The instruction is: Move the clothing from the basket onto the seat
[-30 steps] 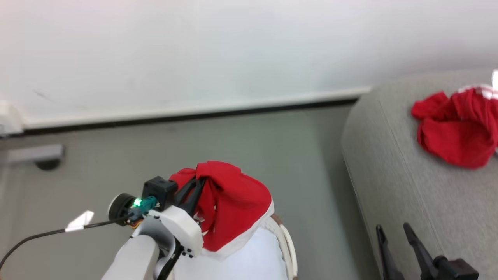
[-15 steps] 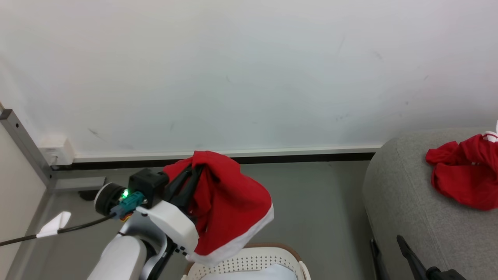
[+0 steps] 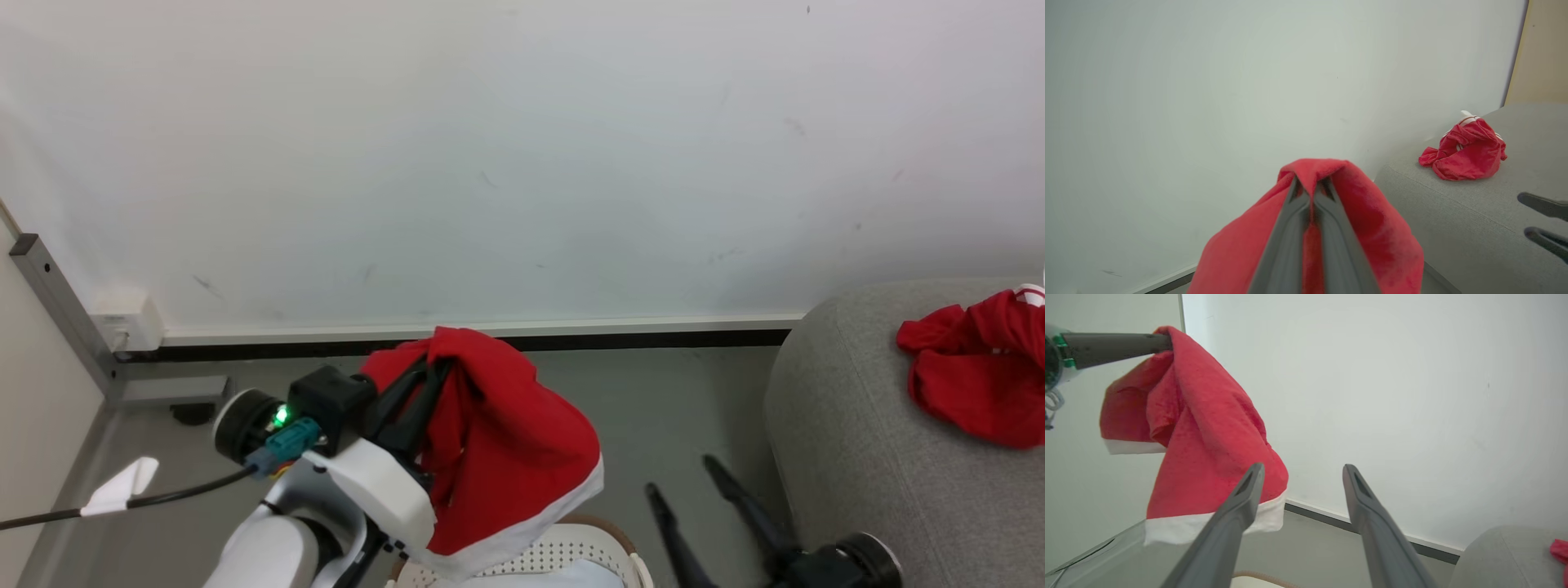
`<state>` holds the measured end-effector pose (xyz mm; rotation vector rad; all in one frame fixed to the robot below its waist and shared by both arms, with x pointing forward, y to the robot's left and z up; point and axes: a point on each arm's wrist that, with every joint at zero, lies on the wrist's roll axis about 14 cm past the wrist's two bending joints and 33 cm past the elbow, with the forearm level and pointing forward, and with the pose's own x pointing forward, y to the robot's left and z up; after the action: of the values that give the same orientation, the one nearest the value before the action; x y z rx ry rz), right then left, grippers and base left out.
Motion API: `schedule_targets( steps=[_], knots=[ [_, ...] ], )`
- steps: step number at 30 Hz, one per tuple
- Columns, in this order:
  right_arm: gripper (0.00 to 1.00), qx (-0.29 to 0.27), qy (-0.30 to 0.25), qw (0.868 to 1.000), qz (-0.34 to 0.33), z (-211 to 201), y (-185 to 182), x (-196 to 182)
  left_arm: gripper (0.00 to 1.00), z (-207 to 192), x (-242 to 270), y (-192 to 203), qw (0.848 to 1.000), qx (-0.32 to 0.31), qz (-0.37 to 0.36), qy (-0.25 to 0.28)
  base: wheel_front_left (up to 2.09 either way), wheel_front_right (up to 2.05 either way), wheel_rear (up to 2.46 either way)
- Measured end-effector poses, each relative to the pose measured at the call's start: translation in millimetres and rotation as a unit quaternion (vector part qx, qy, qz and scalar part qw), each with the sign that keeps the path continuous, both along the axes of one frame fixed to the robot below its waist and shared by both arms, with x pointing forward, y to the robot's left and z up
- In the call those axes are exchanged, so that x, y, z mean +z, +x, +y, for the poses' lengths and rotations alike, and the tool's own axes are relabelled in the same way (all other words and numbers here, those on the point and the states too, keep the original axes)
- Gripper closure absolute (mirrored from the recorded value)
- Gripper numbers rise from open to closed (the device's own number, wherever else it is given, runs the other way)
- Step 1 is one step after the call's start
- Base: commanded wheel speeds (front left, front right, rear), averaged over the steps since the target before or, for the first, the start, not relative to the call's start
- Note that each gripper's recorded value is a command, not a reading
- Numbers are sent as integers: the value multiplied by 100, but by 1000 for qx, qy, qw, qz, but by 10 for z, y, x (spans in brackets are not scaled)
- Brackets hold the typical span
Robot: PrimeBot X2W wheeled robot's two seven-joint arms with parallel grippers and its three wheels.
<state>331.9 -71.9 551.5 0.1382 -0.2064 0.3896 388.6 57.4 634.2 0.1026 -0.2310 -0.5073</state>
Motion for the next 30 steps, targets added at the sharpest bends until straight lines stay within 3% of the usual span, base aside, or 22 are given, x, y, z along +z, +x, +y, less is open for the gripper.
schedule_targets(
  steps=[10, 22, 23, 24, 30],
  knots=[
    [0, 127, -55, 990, -42, 774, 24, 207, 100, -189, -87, -66, 999, -31, 14, 7, 0, 0, 0],
    [0, 174, -120, 977, -36, 1045, 262, 136, 100, -334, -75, -239, 998, -59, 14, 13, 0, 0, 0],
    [16, 175, -113, 977, -30, 1054, 279, 133, 100, -338, -78, -248, 998, -59, 15, 13, 0, 0, 0],
    [100, 177, -111, 978, -25, 1062, 297, 122, 100, -343, -79, -259, 998, -61, 16, 12, 0, 0, 0],
    [100, 184, -70, 980, 4, 1091, 353, 123, 100, -319, -112, -270, 998, -58, 22, 8, 0, 0, 0]
  ],
)
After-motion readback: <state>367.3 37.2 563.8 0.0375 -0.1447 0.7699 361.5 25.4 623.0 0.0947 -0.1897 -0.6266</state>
